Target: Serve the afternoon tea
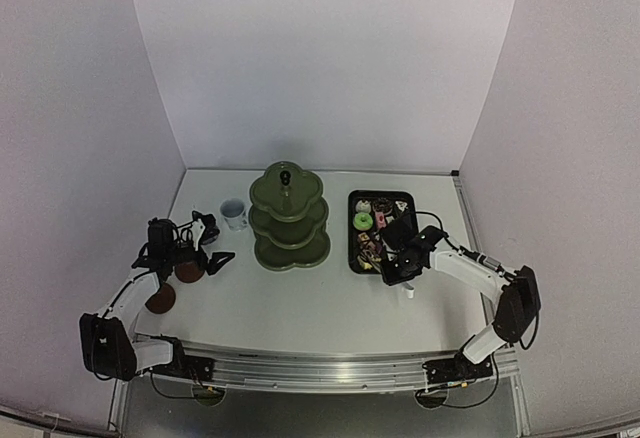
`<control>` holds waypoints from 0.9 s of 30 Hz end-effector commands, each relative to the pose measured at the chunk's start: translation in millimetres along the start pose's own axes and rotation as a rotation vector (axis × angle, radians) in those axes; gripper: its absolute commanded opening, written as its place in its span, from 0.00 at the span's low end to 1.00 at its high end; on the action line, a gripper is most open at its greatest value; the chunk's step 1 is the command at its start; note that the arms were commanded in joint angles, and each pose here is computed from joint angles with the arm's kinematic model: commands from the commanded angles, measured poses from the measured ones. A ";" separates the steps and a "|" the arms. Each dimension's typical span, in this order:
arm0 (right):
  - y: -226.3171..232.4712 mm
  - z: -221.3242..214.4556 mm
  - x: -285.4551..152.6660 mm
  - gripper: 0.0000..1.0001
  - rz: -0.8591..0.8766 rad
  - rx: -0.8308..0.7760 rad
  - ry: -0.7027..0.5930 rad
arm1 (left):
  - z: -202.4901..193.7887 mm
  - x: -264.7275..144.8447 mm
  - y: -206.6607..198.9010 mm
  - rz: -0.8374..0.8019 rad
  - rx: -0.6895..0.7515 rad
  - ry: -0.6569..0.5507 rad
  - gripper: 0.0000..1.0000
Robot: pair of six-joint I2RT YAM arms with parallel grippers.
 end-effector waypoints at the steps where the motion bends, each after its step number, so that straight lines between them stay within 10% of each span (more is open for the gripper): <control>1: 5.2 2.7 -22.6 0.14 0.051 -0.010 -0.049 | 2.8 -0.9 -1.3 0.000 0.024 -0.012 1.00; 11: 23.0 27.8 -75.1 0.13 0.139 -0.110 -0.178 | 1.8 -0.9 -0.6 0.011 0.024 -0.011 1.00; 27: 76.7 74.7 -26.5 0.13 0.274 -0.188 -0.209 | 0.8 -0.9 0.1 0.022 0.028 -0.015 1.00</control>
Point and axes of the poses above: each gripper's point midway between its finger pads, its own x axis out along the fingers, its own y axis along the line the jaws close on, z = x × y, the point moved 3 cm from there along -x, back along the fingers, and after that the axes turned 13 degrees about x, right-handed, at the moved point
